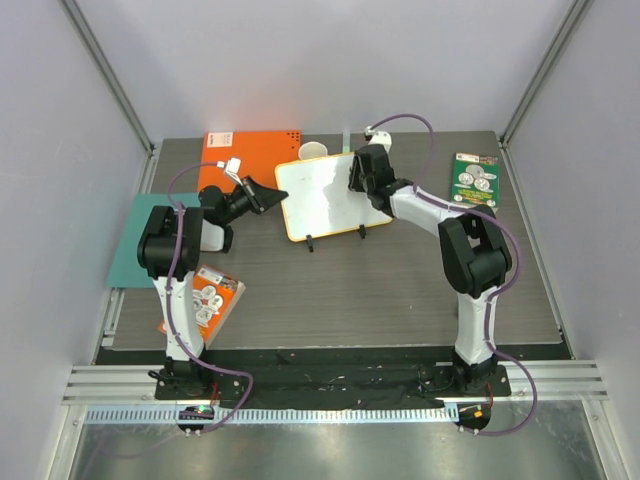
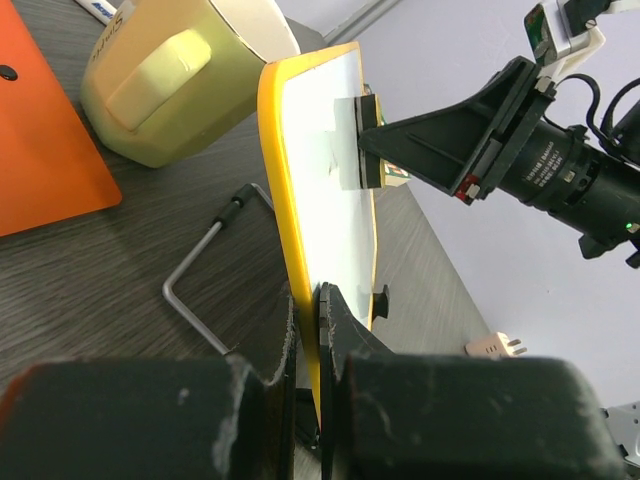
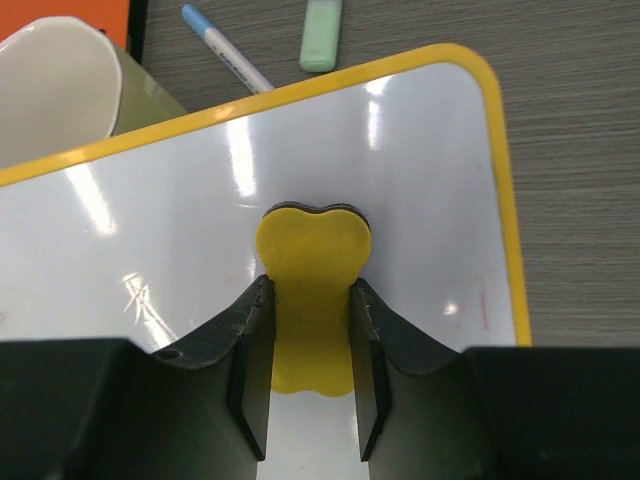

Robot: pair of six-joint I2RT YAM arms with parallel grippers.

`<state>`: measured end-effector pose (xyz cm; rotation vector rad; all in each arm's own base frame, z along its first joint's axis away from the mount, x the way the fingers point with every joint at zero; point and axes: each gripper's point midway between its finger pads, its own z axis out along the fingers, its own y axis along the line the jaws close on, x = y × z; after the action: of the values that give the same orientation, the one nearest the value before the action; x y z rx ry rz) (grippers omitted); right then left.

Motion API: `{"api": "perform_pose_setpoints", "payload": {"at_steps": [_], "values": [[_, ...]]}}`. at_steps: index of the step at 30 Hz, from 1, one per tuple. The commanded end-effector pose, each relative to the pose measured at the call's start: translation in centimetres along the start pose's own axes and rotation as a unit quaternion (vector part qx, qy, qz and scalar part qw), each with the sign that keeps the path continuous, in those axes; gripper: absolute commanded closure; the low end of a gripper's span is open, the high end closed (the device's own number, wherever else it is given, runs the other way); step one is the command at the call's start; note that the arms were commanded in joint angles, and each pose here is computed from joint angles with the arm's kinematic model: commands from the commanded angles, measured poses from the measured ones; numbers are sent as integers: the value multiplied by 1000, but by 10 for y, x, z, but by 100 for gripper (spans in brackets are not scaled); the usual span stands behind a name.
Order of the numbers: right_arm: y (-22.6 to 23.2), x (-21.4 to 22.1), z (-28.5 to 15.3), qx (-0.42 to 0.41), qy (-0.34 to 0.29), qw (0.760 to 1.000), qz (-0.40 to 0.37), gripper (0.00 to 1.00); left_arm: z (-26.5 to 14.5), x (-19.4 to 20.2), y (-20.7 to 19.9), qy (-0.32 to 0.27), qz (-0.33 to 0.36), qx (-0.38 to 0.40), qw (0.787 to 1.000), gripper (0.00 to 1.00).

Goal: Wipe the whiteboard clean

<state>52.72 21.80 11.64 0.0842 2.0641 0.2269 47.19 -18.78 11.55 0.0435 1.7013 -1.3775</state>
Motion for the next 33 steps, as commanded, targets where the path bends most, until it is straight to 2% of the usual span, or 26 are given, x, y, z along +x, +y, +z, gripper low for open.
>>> {"api": "perform_pose_setpoints", "payload": {"at_steps": [1, 8, 11, 17, 24, 29, 33], "values": [[-77, 34, 5, 111, 51, 992, -15, 99, -2, -1, -3, 3, 65, 22, 998, 100], [-97, 36, 3, 130, 54, 990, -8, 99, -2, -1, -4, 3, 65, 23, 998, 100], [-91, 43, 7, 113, 64, 991, -6, 99, -2, 0, -4, 3, 66, 24, 998, 100], [-82, 73, 7, 92, 100, 991, -2, 99, -2, -1, -4, 2, 66, 25, 997, 100], [-82, 115, -14, 90, 132, 987, -19, 99, -2, 0, -4, 3, 64, 25, 998, 100], [-54, 115, -22, 52, 119, 991, -35, 99, -2, 0, -5, 3, 65, 26, 998, 100], [-1, 111, -31, 12, 99, 992, -75, 99, -2, 0, -4, 3, 64, 26, 998, 100]]}}
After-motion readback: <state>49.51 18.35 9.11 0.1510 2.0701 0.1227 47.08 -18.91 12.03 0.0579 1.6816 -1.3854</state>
